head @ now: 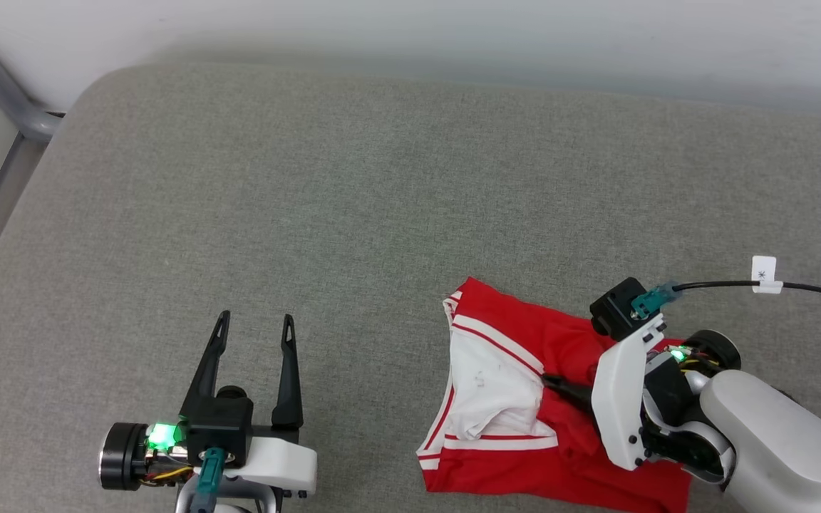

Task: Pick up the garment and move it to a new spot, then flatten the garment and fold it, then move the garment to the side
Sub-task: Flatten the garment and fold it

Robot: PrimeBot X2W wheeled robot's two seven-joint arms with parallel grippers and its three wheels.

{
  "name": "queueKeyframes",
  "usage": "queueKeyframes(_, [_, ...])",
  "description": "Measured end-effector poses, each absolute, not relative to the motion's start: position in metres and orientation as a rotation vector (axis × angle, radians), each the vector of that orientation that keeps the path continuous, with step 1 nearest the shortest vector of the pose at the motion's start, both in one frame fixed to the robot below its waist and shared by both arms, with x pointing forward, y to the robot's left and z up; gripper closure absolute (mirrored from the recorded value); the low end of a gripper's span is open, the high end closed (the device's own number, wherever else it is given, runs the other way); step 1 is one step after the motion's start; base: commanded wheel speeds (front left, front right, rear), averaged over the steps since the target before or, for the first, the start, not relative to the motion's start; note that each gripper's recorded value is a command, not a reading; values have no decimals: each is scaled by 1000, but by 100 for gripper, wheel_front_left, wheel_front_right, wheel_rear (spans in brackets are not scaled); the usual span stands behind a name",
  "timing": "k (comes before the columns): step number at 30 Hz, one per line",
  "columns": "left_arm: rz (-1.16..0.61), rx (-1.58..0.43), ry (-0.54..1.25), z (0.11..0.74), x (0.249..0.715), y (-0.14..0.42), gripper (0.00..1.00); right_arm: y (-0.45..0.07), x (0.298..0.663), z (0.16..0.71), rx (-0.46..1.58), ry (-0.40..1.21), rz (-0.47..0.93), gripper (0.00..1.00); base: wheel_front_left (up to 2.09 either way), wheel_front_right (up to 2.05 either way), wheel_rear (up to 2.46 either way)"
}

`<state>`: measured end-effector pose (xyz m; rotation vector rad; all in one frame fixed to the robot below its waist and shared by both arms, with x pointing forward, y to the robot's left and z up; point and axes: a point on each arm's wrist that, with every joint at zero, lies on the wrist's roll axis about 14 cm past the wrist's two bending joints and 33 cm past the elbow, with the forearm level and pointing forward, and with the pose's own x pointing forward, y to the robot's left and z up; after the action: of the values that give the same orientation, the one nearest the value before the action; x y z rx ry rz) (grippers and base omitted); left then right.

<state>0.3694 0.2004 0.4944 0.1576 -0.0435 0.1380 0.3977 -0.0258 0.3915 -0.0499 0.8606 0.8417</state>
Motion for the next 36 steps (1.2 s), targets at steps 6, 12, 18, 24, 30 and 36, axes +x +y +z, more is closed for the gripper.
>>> queueKeyframes(6, [114,160,-72,503,369,197,0,-25,408,431,-55,633,852,0,0,0,0])
queueKeyframes(12, [88,160,-90,508,365,191,0,-53,426,480,-23,375,762,0,0,0,0])
queueKeyframes(18, [52,150,-109,513,365,182,0,-107,439,519,-25,149,585,0,0,0,0])
queueKeyframes(24, [13,146,-132,520,366,171,0,-163,435,548,-43,-51,388,0,0,0,0])
queueKeyframes(30, [-14,142,-153,526,368,162,0,-192,413,557,-58,-165,241,0,0,0,0])
queueKeyframes(36, [-30,140,-161,528,363,157,0,-202,386,556,-12,-207,136,0,0,0,0])
